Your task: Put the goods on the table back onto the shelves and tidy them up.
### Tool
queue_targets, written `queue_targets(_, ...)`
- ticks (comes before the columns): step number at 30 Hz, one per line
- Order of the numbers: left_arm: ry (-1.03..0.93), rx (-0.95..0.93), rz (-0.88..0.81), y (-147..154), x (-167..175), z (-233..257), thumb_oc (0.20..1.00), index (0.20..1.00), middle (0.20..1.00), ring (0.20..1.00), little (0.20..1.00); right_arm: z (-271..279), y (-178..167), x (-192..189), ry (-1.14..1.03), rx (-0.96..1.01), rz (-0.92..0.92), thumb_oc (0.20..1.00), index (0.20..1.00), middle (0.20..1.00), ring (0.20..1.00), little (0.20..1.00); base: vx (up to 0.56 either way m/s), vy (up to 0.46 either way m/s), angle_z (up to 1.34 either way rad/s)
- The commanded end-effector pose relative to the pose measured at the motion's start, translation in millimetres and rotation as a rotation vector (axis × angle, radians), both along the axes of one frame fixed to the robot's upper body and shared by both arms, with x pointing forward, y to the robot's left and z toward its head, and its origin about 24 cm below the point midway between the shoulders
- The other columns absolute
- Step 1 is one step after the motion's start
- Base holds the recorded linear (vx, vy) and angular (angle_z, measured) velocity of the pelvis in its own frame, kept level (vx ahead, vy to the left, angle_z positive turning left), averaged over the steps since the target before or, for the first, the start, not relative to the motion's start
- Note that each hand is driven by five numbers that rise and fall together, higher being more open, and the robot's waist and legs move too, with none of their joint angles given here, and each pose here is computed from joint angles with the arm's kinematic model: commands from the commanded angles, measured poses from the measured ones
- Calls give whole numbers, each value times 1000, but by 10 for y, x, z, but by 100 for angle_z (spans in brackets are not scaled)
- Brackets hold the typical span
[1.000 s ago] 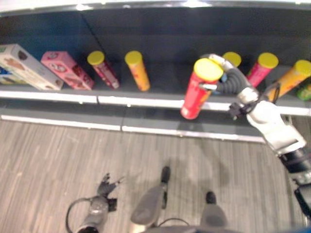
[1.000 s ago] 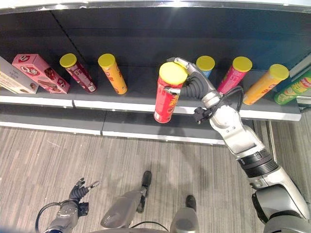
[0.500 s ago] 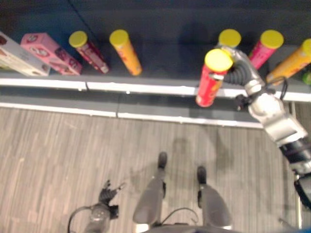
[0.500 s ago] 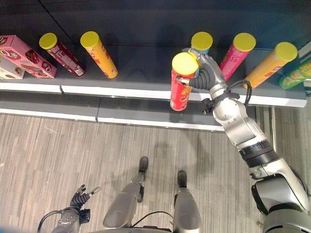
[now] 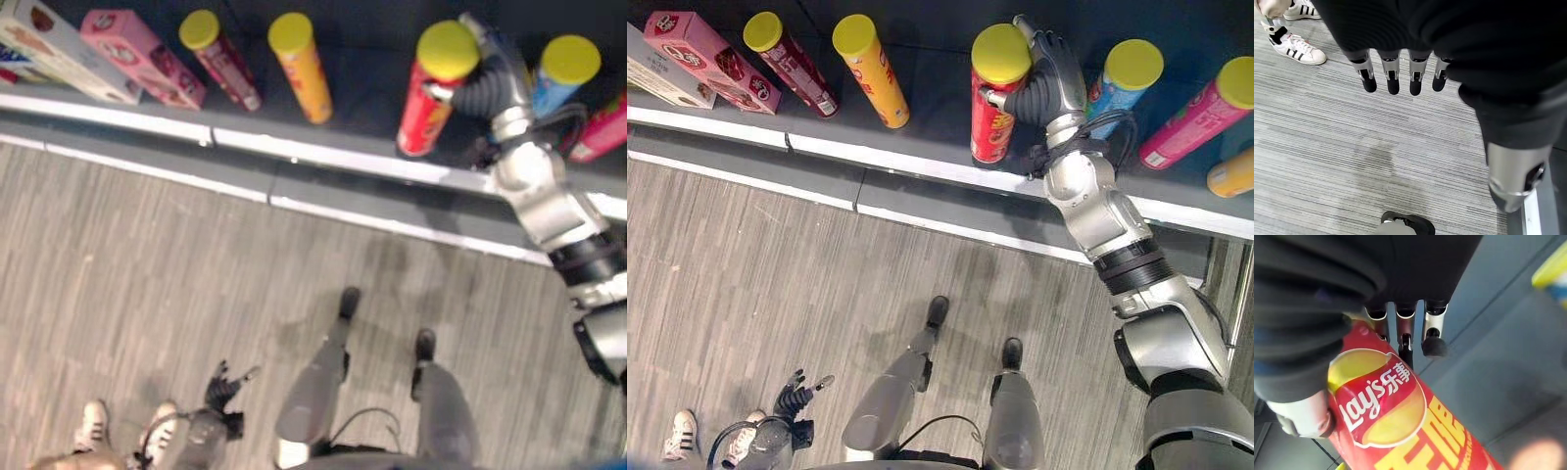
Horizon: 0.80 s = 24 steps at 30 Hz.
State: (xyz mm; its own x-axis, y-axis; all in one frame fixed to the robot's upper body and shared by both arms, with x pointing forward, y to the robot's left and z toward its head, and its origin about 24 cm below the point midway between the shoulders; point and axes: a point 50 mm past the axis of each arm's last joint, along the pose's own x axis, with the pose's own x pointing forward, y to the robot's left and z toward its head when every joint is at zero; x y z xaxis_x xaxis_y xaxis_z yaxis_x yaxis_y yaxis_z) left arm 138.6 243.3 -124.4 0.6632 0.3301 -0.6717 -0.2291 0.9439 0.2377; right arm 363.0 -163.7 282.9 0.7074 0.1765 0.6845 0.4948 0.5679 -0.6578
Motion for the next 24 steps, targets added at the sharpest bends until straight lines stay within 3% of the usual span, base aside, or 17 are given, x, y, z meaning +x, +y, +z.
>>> queue_targets(1,-84,39,16,102,141,133,1000,1000,1000,1000,1000,591,68,-106,-241,41,2,200,200,200,200,200,0,0,0)
queue_targets(15,-153,39,3,3,329,208,1000,1000,1000,1000,1000,909,-137,-9,-327,35,-186,200,200,200,200,200,2,4,1)
queue_targets(24,-168,39,-19,-58,411,230,1000,1000,1000,1000,1000,941,-105,3,-342,20,-204,200,200,200,200,200,5,9,4)
